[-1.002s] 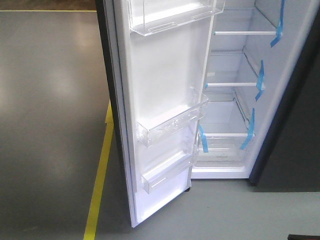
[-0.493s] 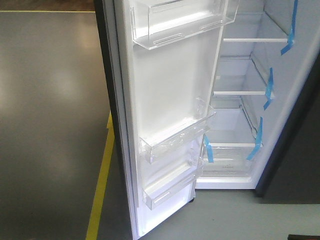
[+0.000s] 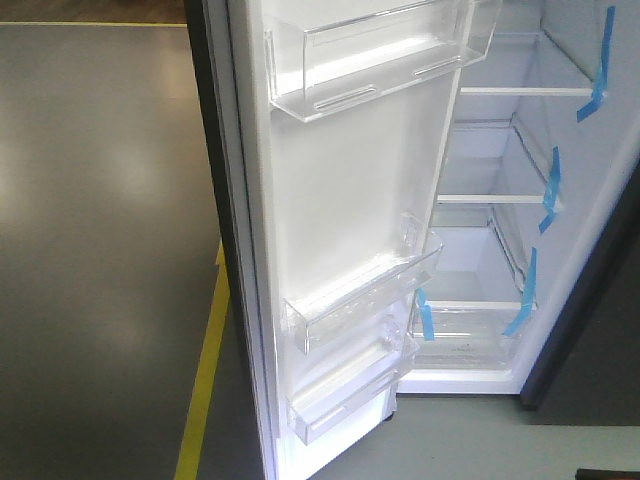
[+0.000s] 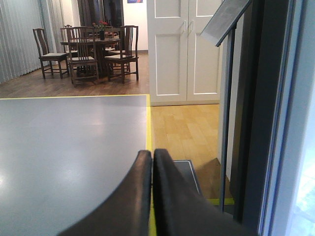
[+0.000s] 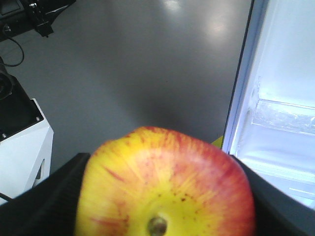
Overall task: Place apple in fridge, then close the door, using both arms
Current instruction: 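Approach closer to the fridge door bins, apple held in right gripper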
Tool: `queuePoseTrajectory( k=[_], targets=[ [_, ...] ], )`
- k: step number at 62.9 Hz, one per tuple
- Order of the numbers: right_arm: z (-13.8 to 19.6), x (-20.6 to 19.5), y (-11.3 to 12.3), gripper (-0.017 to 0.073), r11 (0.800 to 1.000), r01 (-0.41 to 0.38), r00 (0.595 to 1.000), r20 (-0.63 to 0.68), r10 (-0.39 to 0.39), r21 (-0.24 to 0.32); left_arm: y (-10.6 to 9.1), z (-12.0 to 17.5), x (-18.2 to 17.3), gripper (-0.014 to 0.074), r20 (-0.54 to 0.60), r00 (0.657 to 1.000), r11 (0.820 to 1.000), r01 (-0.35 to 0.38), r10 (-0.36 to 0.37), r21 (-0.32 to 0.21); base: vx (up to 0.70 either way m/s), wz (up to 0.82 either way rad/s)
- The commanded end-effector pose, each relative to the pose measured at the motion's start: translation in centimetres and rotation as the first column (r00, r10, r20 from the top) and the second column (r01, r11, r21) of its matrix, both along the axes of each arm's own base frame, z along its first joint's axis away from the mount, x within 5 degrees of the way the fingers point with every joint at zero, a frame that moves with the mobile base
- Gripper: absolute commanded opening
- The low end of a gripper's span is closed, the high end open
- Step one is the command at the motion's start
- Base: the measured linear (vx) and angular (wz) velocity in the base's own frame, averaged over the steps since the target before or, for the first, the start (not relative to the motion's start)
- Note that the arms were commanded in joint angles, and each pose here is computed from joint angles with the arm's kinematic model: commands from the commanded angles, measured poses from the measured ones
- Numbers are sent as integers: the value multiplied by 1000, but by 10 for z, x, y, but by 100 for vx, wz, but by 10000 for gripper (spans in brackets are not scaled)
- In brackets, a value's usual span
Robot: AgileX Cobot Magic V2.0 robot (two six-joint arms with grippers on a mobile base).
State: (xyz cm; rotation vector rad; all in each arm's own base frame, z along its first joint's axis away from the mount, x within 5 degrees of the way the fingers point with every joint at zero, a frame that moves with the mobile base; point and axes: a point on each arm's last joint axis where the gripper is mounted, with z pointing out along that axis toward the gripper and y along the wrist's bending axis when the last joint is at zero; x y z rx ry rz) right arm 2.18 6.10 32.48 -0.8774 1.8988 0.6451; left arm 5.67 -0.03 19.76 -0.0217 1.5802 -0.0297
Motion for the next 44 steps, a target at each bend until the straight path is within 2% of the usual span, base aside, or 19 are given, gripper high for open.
queuePoseTrajectory(
  k=[1, 44],
  targets=[
    [13, 2, 2, 390, 998, 10, 999, 41, -12, 68, 0, 0, 0, -6, 70, 998, 1000, 7, -6, -10, 8, 1],
    [13, 2, 2, 390, 998, 10, 999, 41, -12, 68, 0, 0, 0, -6, 70, 998, 1000, 7, -6, -10, 7, 1]
  ],
)
